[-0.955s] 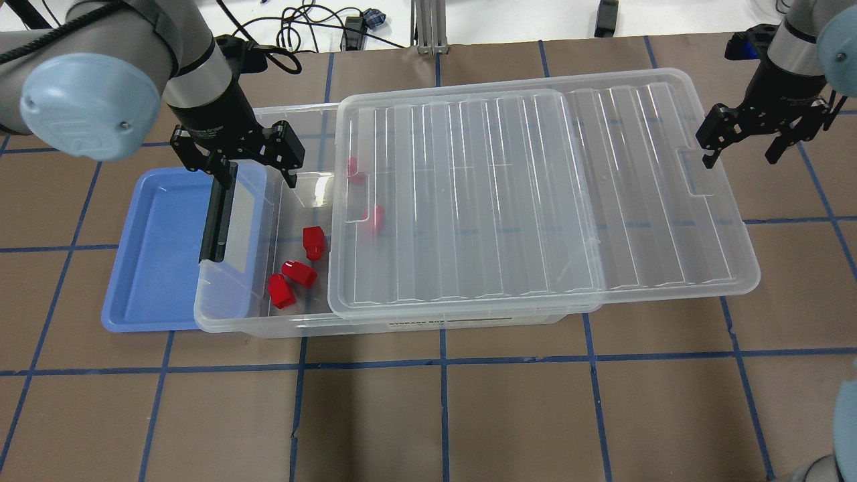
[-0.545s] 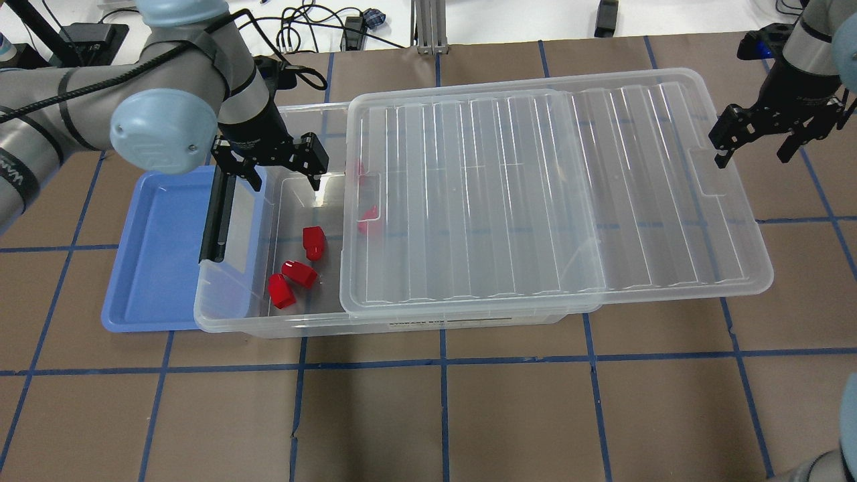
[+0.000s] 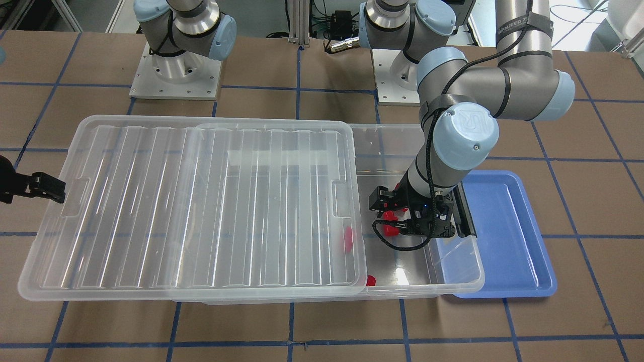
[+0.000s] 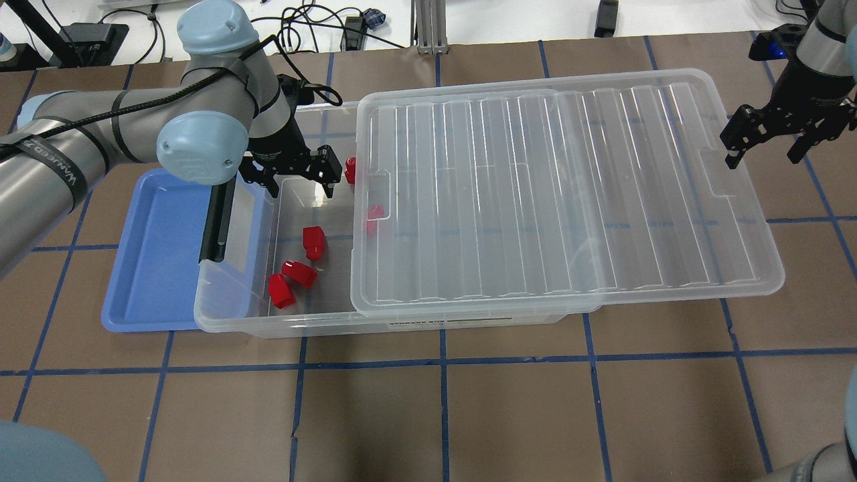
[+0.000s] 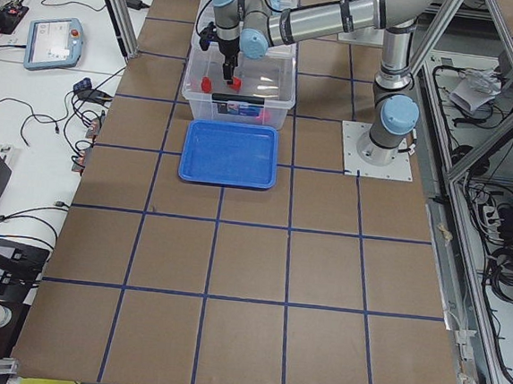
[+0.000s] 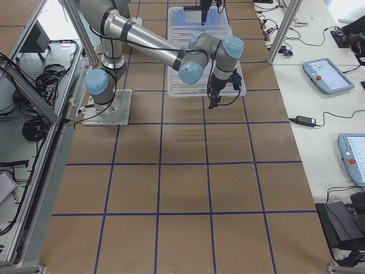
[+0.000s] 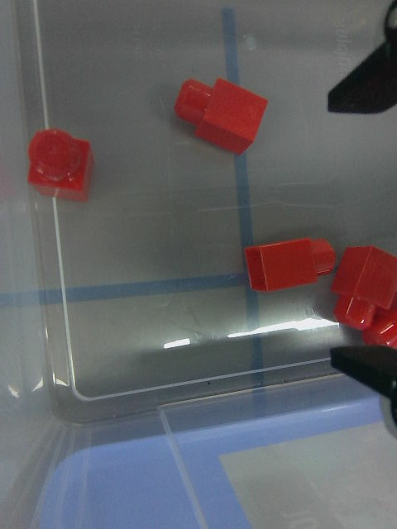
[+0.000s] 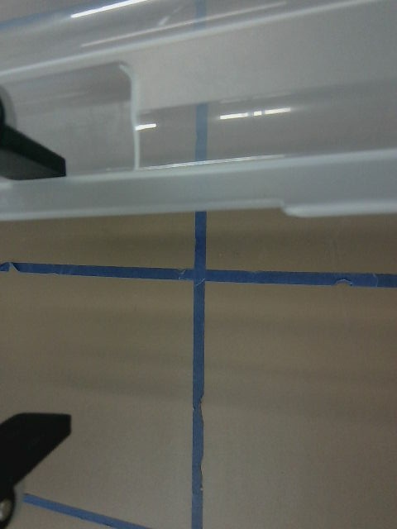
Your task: Place red block in blue tray from box
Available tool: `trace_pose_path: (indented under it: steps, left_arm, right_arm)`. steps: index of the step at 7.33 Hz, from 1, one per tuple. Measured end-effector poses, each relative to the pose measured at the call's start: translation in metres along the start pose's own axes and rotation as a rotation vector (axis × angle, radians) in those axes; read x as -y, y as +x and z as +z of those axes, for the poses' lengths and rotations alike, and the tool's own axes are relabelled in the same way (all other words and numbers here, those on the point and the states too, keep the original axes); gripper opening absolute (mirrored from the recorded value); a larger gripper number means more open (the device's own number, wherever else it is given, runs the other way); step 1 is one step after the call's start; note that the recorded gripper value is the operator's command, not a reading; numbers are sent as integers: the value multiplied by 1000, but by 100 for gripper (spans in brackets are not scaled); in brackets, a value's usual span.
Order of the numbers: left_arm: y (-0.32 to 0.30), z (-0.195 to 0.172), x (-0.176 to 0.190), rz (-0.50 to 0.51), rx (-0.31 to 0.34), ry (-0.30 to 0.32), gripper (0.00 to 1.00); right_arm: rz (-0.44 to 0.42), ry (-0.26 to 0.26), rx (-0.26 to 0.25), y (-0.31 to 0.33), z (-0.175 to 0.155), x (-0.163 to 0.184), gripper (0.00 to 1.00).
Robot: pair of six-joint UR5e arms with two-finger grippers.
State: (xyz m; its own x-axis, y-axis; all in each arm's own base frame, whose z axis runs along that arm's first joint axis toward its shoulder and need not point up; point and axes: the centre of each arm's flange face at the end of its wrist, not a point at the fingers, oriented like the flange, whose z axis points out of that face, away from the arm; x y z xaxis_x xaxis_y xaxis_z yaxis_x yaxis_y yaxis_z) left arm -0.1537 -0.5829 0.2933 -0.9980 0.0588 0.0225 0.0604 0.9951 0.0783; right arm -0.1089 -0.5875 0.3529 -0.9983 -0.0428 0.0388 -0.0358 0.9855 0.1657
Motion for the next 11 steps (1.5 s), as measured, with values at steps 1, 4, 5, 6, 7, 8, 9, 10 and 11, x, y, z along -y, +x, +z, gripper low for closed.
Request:
trace_pose_path:
  steps: [1,4,5,6,7,8,9,10,11]
  left_arm:
    - [-1,5,1,-2,0,-4,100]
    - [-7,31,-6,-11,0,4,100]
    - [-10,41,-7,-15,-1,5,100]
    - [-11,50,-6,-17,-1,0,100]
    - [-12,58,-4,-20,-1,-5,100]
    - [-12,65,-2,-22,-1,-8,100]
    - [-12,71,-1,-28,-1,-16,100]
    - [-12,77,-2,-37,-1,-26,100]
    - [-13,85,-3,-41,0,-32,100]
  right_arm:
    - [-3,3,-1,6,1,0,100]
    - [-4,7,-2,9,0,-1,100]
    - [-3,10,-3,10,-1,-1,100]
    - [-1,14,-5,9,-4,-3,100]
    - [1,18,-7,9,-7,-4,100]
    - [2,27,-10,9,-13,-5,100]
    - [4,44,-18,9,-26,-8,100]
    - [5,60,-25,8,-43,-12,100]
    - [8,76,-33,5,-65,-20,100]
